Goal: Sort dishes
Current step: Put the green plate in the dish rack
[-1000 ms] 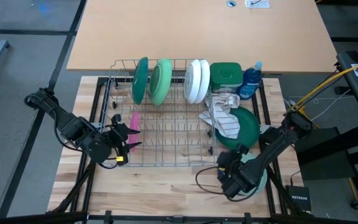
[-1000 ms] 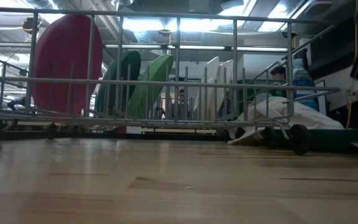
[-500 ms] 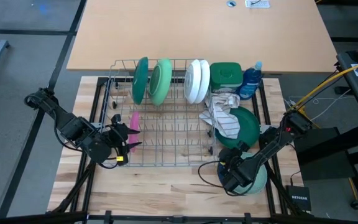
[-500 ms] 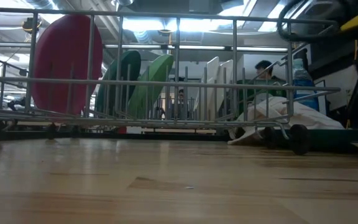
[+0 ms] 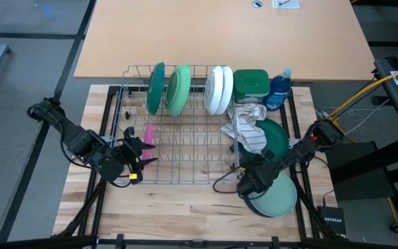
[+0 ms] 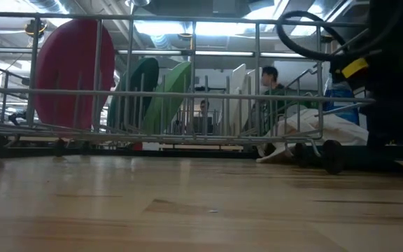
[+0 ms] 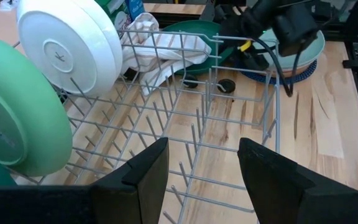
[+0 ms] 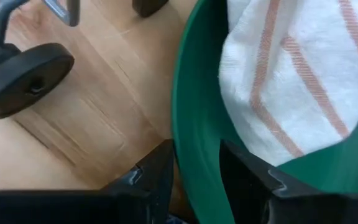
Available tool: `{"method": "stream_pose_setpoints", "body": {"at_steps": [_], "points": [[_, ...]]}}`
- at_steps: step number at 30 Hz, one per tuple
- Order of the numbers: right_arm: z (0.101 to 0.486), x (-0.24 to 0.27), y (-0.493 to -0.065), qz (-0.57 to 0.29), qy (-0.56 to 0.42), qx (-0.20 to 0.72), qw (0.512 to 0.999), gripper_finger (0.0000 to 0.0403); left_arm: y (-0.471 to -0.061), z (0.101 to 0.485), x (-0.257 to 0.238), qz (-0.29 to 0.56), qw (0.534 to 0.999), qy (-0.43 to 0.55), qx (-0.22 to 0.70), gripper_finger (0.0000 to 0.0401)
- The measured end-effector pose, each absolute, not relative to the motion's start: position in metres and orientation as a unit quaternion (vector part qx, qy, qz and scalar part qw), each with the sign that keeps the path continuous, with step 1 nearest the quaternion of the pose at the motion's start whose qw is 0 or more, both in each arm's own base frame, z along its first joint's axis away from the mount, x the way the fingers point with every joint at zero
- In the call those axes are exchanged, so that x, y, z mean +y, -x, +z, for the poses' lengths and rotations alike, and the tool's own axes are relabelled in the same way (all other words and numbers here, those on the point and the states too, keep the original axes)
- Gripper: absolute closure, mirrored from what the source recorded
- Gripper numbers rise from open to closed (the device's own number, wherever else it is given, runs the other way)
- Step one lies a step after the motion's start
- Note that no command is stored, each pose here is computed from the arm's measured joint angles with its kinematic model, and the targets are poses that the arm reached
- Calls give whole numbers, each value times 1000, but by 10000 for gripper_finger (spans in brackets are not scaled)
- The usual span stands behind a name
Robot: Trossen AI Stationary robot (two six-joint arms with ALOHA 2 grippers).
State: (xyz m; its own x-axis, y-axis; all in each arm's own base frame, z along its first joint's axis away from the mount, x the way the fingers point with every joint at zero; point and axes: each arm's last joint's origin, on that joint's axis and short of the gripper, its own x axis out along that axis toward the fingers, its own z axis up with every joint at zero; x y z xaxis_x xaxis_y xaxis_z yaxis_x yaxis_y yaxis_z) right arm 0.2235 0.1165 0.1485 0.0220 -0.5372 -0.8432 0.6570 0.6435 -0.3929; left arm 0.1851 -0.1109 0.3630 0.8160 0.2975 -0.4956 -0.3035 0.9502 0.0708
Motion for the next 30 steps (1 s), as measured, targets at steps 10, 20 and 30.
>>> {"method": "stream_pose_setpoints", "body": {"at_steps": [10,20,30], "points": [[146,109,-232,-393,-63,580,710,272,-185,363,-111,158,953,5,259,217],[145,109,-232,-390,-66,588,706,272,-185,363,-111,156,953,0,260,217],[145,109,-232,-389,-68,591,703,352,-185,363,-111,157,953,1,260,217]]}}
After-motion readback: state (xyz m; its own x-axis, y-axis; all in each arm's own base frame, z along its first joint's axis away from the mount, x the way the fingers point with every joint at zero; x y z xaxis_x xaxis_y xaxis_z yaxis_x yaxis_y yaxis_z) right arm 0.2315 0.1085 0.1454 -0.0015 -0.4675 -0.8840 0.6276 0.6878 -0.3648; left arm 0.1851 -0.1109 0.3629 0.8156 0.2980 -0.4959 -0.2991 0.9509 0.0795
